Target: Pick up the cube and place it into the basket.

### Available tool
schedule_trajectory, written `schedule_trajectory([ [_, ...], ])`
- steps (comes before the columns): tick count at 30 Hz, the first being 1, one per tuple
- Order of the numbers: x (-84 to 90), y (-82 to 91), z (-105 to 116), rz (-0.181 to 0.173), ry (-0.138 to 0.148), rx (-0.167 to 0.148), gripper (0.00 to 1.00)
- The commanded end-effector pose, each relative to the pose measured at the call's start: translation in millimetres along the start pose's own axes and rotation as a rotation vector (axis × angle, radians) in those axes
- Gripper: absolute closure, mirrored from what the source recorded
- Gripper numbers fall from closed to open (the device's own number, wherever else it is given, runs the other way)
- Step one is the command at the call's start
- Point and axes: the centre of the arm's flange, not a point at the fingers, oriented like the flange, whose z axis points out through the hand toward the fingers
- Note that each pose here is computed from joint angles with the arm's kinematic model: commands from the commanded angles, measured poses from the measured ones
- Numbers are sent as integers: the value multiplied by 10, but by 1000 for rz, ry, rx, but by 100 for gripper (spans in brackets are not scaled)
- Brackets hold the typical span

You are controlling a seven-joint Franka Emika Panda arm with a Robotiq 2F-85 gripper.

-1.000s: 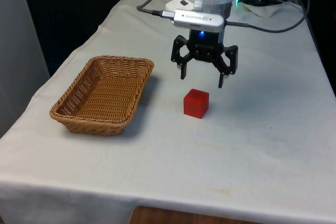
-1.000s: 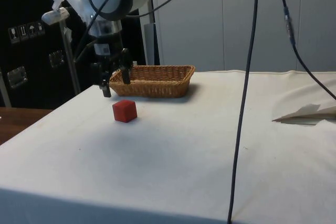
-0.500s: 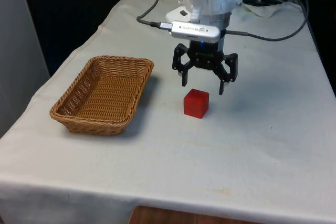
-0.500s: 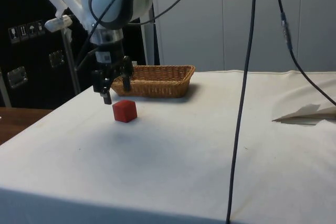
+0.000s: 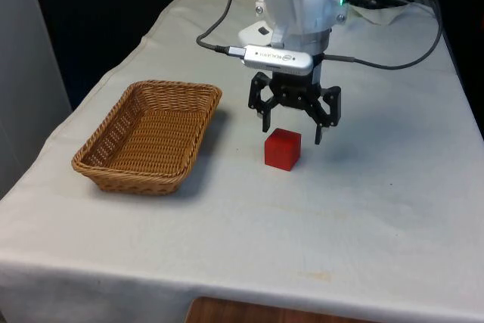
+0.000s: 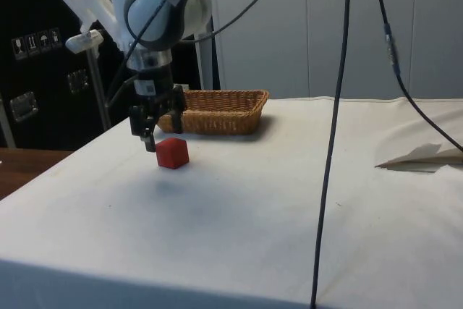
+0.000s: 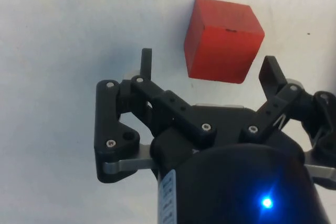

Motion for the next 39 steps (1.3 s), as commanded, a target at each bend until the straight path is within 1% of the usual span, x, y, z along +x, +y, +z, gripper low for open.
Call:
schedule_trajectory([
  [1, 2, -7, 23, -1, 6, 16, 0],
  [4, 3, -2, 59, 1, 6, 17, 0],
  [5, -4, 0, 46, 3, -2, 4, 0],
  [6, 0, -9, 71, 2, 5, 18, 0],
  [12, -1, -1, 154, 6, 5, 20, 0],
  [13, -9, 7, 143, 7, -3, 3, 0],
  [14, -4, -7, 166, 5, 4, 22, 0],
  [22, -8, 0, 284, 11, 6, 26, 0],
  [23, -12, 7, 260, 12, 1, 10, 0],
  [24, -9, 1, 306, 11, 7, 26, 0],
  [30, -13, 0, 357, 14, 8, 21, 0],
  [31, -21, 3, 354, 14, 2, 10, 0],
  [32, -14, -1, 362, 14, 7, 20, 0],
  [39, -19, 12, 398, 14, 2, 16, 0],
])
